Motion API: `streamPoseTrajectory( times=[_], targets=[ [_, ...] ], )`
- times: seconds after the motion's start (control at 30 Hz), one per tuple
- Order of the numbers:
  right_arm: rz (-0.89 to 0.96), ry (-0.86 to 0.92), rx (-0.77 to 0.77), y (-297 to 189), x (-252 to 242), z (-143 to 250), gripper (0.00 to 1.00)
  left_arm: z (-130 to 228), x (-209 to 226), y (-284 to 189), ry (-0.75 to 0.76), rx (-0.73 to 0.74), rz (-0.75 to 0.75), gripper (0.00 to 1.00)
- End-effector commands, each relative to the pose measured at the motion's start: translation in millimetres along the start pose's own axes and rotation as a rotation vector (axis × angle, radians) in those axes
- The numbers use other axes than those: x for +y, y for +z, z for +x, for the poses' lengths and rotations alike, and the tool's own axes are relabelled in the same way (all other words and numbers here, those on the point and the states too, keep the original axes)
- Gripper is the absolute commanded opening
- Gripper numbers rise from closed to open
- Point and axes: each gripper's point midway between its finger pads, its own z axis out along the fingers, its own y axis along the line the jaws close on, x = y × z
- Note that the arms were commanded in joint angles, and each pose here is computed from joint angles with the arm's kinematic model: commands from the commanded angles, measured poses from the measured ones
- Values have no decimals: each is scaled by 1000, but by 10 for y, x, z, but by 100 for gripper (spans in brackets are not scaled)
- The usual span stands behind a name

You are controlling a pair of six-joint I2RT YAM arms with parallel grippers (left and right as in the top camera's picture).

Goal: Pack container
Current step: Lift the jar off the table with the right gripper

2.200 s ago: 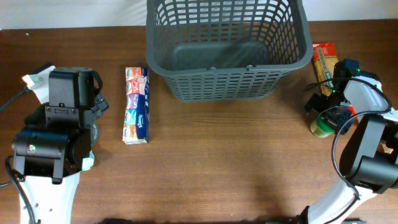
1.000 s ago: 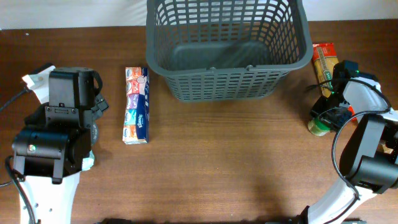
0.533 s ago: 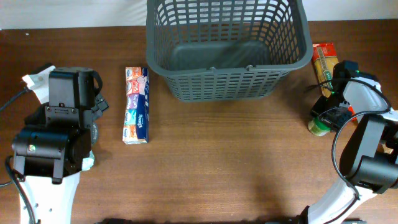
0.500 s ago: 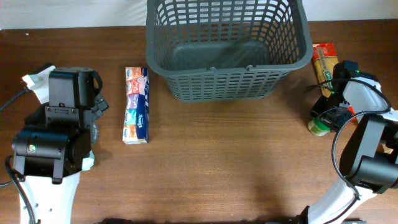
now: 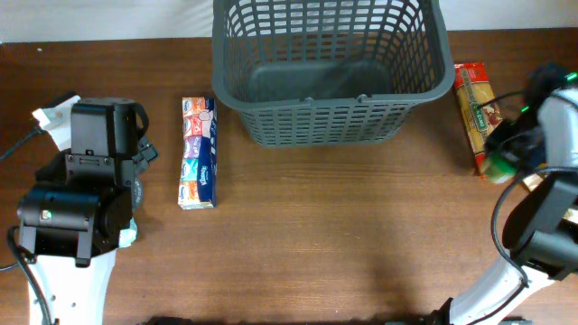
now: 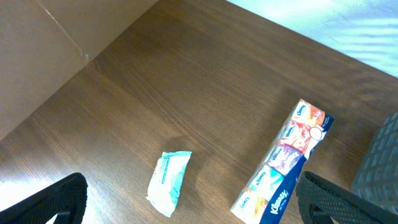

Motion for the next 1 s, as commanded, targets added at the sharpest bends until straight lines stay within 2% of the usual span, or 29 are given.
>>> streamPoseTrajectory(
  times=[0.0, 0.13, 0.43, 0.73, 0.97],
  targets=[
    [-37, 56, -127, -581, -135, -286, 4, -47, 21, -48, -22, -14, 9, 100],
    [-133, 39, -166, -1070, -86, -279, 4, -47, 21, -48, -22, -14, 9, 100],
    [-640, -179, -318, -2444, 615, 103, 4, -47, 21, -48, -22, -14, 9, 100],
    [-830, -361, -619, -3502, 896, 558, 4, -46, 21, -48, -22, -14, 9, 100],
    [-969, -554, -685, -3920, 1326, 1156, 4, -47, 21, -48, -22, -14, 9, 100]
  ],
)
